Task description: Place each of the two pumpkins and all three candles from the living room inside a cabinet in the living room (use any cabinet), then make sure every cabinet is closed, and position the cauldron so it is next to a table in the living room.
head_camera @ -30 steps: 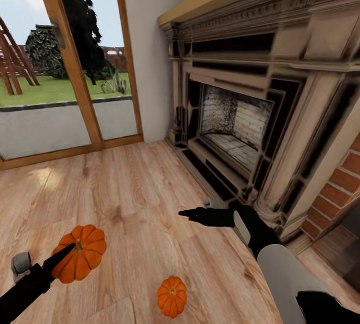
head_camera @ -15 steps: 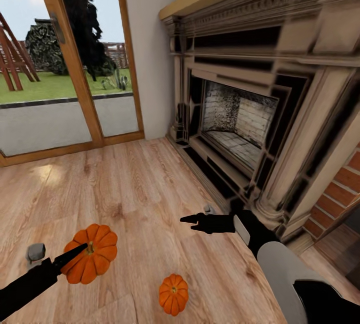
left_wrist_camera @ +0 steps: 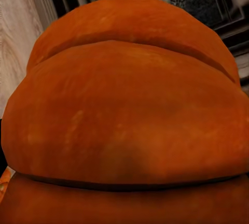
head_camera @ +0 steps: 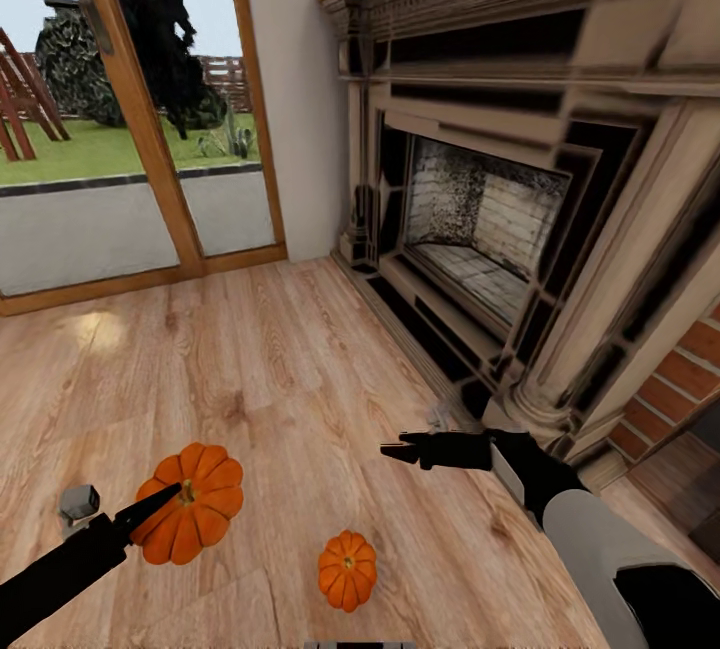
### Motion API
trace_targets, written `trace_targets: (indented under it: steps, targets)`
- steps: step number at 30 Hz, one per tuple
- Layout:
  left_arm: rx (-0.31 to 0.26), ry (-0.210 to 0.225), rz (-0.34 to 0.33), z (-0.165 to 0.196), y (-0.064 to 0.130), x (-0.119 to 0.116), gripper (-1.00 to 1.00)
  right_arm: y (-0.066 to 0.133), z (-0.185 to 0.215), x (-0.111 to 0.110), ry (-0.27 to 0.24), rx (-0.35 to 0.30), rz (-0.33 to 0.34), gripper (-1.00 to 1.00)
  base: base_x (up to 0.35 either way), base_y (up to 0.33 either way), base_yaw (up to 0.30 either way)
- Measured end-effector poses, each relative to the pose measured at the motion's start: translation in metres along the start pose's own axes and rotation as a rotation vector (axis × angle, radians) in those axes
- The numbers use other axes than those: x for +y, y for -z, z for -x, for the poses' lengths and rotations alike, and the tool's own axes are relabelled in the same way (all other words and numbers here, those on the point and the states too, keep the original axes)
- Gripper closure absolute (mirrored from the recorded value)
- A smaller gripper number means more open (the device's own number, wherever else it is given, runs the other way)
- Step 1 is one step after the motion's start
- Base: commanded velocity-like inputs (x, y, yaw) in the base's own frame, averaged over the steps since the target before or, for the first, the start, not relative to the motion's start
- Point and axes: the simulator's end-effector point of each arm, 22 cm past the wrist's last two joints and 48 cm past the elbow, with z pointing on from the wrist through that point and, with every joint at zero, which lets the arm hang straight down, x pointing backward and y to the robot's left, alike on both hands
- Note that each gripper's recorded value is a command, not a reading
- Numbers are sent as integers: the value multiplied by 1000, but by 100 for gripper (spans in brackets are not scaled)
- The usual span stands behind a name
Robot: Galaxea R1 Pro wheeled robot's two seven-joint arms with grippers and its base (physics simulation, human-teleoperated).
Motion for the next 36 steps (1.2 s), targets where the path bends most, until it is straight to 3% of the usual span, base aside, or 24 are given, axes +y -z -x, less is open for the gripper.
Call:
trace_targets:
  steps: [10,14,18,26,29,30,36]
  targets:
    - [9,21,11,-4,-4,11,100,-15,-24,4,-27,67,59,-100,0,0,0]
    - [-33,53,-82,5,-5,-5,100,-19,-33,1,-47,86,66,-100,0,0,0]
    - [-60,81,-135,11,-4,-12,100,-22,-45,-2,-118,118,68,-100,0,0,0]
    - [-46,102,-81,5,-6,10,100,-25,-57,-15,-207,147,54,-100,0,0,0]
    - [-40,110,-65,3,-6,16,100,-23,-57,-24,-316,192,26,-100,0,0,0]
    - [-38,112,-62,2,-7,18,100,-23,-57,-25,-329,198,24,-100,0,0,0]
    - [-25,130,-40,-4,-10,30,100,-21,-47,-39,-270,146,25,-100,0,0,0]
